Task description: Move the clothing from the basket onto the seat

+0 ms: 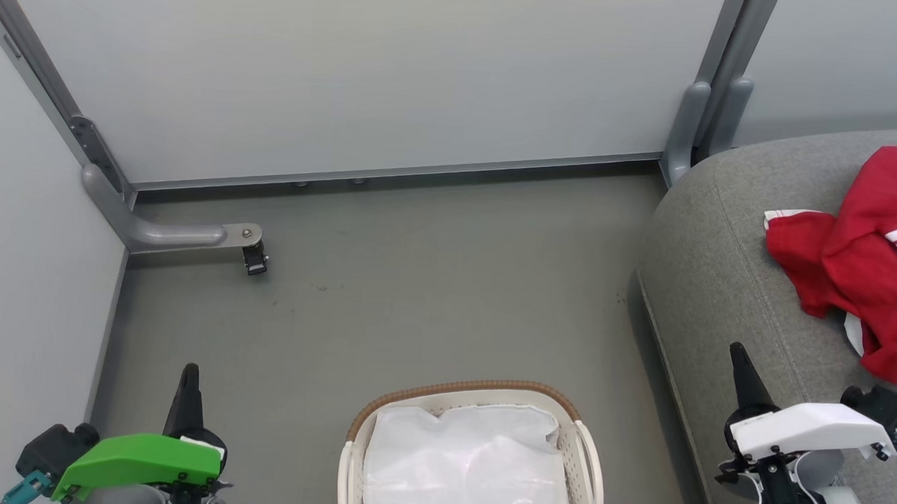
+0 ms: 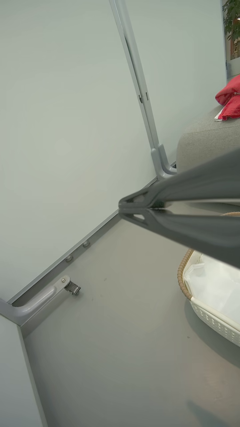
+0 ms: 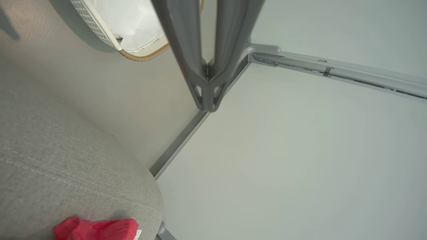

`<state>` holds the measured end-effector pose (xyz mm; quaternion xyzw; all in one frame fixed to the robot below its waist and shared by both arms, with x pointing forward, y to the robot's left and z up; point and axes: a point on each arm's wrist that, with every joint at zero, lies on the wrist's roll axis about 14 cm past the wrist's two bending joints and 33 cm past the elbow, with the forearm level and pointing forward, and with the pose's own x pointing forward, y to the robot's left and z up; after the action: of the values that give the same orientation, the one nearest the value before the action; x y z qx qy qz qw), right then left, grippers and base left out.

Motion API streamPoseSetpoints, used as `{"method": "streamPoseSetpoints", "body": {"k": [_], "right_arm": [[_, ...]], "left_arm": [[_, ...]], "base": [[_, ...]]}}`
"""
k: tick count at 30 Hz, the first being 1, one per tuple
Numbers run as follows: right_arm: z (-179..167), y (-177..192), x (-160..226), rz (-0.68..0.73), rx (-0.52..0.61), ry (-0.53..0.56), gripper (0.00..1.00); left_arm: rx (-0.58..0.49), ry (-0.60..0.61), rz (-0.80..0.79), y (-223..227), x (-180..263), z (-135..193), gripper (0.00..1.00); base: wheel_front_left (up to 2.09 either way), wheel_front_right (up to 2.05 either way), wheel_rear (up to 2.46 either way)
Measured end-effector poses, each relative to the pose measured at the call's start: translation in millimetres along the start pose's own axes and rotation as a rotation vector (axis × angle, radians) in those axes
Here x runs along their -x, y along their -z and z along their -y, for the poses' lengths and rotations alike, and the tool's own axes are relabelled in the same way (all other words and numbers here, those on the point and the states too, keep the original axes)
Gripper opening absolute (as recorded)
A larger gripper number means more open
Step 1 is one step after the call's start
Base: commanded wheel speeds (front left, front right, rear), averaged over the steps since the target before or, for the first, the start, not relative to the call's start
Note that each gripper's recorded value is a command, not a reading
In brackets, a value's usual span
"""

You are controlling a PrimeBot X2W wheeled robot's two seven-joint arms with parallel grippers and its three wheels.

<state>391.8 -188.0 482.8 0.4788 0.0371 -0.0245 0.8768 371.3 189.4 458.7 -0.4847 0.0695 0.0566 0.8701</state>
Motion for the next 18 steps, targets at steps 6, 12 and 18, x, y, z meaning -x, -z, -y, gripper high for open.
{"method": "streamPoseSetpoints", "body": {"k": [6, 12, 18], "right_arm": [[-1.7, -2.7, 0.1, 0.003, -0.063, -0.004, 0.0], [-2.8, -4.6, 0.6, 0.004, -0.123, -0.008, 0.0], [-4.9, -7.2, 0.7, 0.007, -0.178, -0.016, 0.0]], "left_arm": [[0.061, 0.012, 0.003, -2.9, -0.9, 3.2, 0.0], [0.12, 0.022, 0.006, -6.6, -1.8, 6.1, 0.0], [0.173, 0.041, 0.008, -10.1, -2.9, 10.8, 0.0]], "base": [[0.0, 0.0, 0.0], [0.0, 0.0, 0.0], [0.0, 0.0, 0.0]]}}
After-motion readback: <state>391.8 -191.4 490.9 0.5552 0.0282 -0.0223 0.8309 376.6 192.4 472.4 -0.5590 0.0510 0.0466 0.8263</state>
